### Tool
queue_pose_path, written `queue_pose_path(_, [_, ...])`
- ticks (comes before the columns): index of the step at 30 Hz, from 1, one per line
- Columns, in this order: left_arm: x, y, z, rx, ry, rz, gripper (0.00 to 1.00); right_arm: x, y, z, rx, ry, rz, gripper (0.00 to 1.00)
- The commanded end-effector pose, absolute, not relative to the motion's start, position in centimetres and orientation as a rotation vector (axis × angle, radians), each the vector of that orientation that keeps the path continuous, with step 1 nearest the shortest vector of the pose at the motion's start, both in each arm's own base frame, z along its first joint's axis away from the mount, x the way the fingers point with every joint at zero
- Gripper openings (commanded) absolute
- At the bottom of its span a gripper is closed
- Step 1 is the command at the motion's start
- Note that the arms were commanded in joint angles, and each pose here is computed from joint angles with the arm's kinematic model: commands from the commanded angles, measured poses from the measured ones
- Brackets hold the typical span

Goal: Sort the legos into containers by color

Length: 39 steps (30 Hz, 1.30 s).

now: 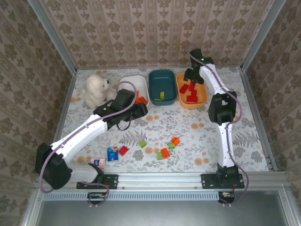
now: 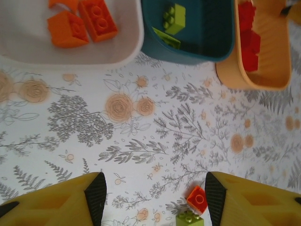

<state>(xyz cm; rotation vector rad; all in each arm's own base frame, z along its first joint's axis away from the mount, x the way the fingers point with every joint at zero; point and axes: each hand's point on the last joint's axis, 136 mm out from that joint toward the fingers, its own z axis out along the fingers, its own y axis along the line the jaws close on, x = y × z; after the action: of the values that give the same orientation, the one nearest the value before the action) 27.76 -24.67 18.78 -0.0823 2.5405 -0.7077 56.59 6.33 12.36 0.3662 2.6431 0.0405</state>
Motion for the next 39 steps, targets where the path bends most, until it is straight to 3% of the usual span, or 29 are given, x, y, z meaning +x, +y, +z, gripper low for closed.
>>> queue_pose_path(1, [26.5,-27.3,18.2,0.234,2.586,-0.683,0.61,53.9,9.3,23.0,0.3,2.447,0.181,0.67])
queue_pose_path(9, [22.6,-34.5,14.3,0.918,2.569,-0.488,0.66,39.1,12.7,28.3,0.276,2.292,0.489,0.74])
queue_pose_path(15, [20.0,-38.8,10.7,1.192,2.552,-0.411,0.68,27.2,12.9,28.8,0.259,2.235,0.801,0.83])
queue_pose_path(20, [18.4,-40.5,7.9,1.313,2.588,-0.337,0.69,20.6,12.6,31.0,0.196,2.169,0.951,0.92])
queue_pose_path(26, [17.6,-40.8,5.7,1.348,2.649,-0.245,0.69,18.0,12.0,31.3,0.204,2.171,0.97,0.93])
queue_pose_path(39, [17.2,-39.8,1.5,1.337,2.752,-0.099,0.68,18.5,12.3,32.4,0.181,2.16,0.979,0.93])
